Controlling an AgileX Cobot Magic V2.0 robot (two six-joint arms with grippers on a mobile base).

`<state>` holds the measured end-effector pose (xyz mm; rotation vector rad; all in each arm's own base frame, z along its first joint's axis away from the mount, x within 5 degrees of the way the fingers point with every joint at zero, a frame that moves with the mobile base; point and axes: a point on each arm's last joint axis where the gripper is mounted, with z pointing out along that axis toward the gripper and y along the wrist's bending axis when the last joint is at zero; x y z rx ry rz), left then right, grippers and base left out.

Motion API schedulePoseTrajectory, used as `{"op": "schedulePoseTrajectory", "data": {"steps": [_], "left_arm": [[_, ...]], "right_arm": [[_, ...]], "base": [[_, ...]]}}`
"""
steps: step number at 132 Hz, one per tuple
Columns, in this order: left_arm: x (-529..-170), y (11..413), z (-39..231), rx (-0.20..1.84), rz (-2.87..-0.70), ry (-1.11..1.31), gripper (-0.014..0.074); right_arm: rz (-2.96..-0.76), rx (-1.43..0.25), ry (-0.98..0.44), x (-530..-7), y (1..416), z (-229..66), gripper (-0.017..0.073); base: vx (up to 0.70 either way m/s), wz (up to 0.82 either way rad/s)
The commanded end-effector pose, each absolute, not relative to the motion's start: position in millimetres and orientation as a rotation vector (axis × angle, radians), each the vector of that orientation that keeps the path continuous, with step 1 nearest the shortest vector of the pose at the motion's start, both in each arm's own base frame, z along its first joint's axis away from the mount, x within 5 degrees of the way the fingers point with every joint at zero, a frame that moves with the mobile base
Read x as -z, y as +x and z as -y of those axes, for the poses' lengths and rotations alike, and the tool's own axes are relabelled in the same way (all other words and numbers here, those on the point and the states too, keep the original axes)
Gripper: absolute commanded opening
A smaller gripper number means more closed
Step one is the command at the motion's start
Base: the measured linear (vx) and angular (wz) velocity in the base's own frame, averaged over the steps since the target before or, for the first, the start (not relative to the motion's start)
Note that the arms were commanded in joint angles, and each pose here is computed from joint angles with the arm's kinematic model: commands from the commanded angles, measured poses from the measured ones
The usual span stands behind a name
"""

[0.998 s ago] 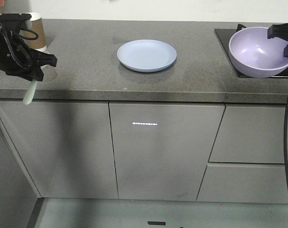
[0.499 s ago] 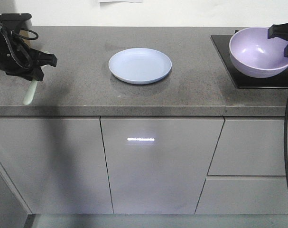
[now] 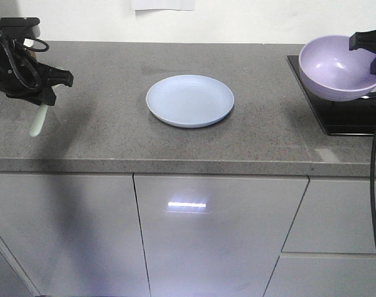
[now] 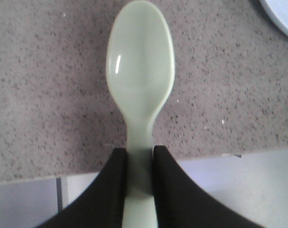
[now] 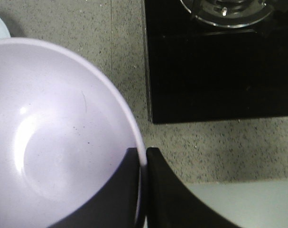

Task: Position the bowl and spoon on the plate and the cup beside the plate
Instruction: 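Drive forward until the blue plate is centered, holding spoon and bowl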

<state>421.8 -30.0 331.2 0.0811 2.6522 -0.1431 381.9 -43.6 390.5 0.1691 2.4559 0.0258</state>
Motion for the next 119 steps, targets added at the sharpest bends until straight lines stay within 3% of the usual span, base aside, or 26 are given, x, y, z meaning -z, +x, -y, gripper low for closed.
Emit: {"op": "schedulePoseTrajectory", "data": {"steps": [1,119], "left_arm": [[-365.2,412.8,32.2,0.162,-2.527,0.079,-0.0007],[-365.2,412.8,32.2,0.162,-2.527,0.079,-0.0006]], "right_arm": [[-2.318,-0.008,0.147,-422.9,371.0,43.2,-0.0007],[-2.318,-0.008,0.147,-422.9,371.0,43.2,-0.0007]], "base": [[0.14,0.02],[0.13,-0.01]]}}
